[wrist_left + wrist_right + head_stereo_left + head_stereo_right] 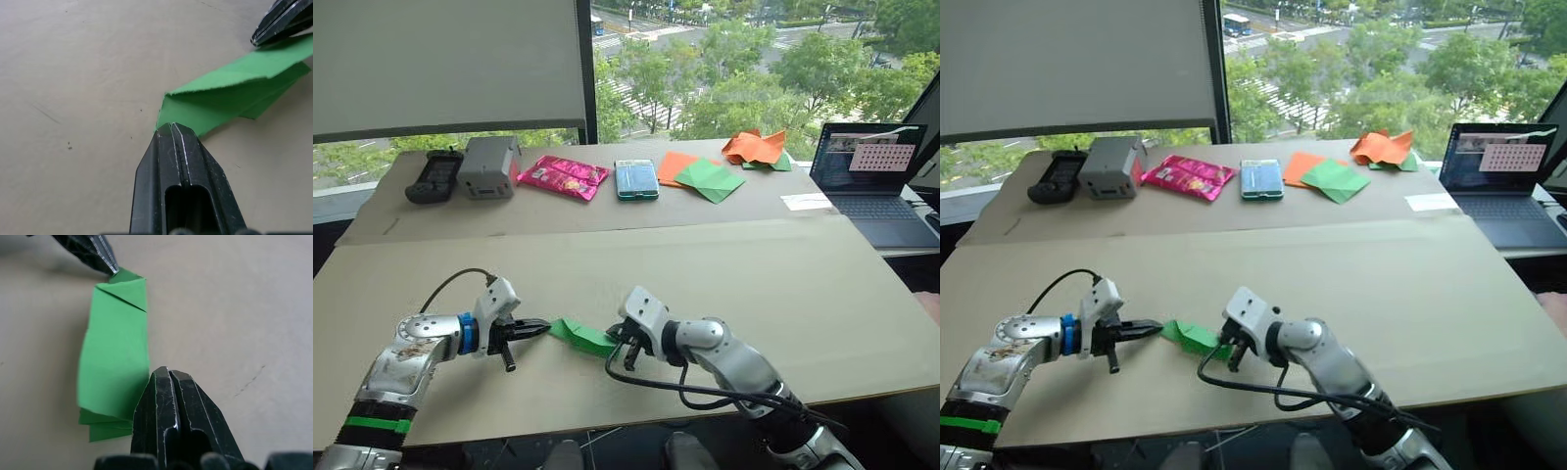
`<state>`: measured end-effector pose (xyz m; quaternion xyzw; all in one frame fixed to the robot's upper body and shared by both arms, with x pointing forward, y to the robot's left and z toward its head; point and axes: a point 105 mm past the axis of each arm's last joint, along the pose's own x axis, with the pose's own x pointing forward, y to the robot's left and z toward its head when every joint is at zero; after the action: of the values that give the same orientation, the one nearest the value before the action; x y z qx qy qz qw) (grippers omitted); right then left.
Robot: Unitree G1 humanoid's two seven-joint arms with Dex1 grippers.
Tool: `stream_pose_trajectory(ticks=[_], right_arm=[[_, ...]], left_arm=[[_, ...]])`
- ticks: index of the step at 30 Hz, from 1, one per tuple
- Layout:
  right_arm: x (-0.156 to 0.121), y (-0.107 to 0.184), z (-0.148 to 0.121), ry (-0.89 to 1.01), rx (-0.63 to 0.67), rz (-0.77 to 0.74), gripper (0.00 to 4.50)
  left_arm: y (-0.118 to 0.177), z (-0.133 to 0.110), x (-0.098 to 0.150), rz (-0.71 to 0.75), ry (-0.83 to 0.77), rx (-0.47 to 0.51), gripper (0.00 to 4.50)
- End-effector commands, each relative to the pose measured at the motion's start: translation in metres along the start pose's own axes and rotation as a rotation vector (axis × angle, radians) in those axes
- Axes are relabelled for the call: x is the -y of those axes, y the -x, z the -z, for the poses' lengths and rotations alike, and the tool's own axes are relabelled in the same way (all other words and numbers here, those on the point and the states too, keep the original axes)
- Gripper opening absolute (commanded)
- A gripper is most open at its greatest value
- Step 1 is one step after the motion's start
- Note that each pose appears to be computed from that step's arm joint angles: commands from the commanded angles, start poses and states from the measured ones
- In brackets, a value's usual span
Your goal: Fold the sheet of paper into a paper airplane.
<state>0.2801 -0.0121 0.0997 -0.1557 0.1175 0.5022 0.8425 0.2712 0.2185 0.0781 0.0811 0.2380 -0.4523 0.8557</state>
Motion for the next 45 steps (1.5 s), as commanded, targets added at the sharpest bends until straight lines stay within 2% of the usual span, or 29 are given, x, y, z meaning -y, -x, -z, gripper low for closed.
stream_pose_trajectory(ticks=[1,4,7,11,15,21,28,31,36,45], right_arm=[[0.0,0.026,-0.045,0.058,0.157,0.022,0.05],[-0.003,0.04,-0.044,0.087,0.155,0.038,0.05],[-0.007,0.046,-0.039,0.073,0.163,0.042,0.88],[-0.014,0.054,-0.036,0.063,0.184,0.028,2.27],[-0.03,0.061,-0.036,0.055,0.199,-0.073,3.62],[-0.047,0.056,-0.038,0.005,0.231,-0.214,3.66],[-0.051,0.035,-0.028,-0.003,0.206,-0.297,3.66],[-0.048,0.024,-0.017,0.081,0.137,-0.295,3.66],[-0.041,0.007,-0.011,0.114,0.1,-0.268,3.66],[-0.01,0.002,-0.01,-0.036,0.07,-0.169,3.66]], left_arm=[[0.018,-0.022,0.009,-0.002,-0.028,0.072,0.0],[0.022,-0.024,0.014,-0.028,-0.001,0.103,0.0],[0.021,-0.025,0.02,-0.026,0.017,0.122,0.0],[0.02,-0.027,0.026,-0.017,0.046,0.145,1.18],[0.02,-0.028,0.026,-0.019,0.049,0.143,2.5],[0.016,-0.029,0.025,-0.019,0.044,0.144,4.47],[0.018,-0.029,0.029,-0.01,0.059,0.142,4.47],[0.02,-0.027,0.03,-0.01,0.06,0.134,4.47],[0.021,-0.026,0.034,-0.012,0.067,0.127,4.47],[0.021,-0.028,0.035,-0.028,0.06,0.137,4.47]])
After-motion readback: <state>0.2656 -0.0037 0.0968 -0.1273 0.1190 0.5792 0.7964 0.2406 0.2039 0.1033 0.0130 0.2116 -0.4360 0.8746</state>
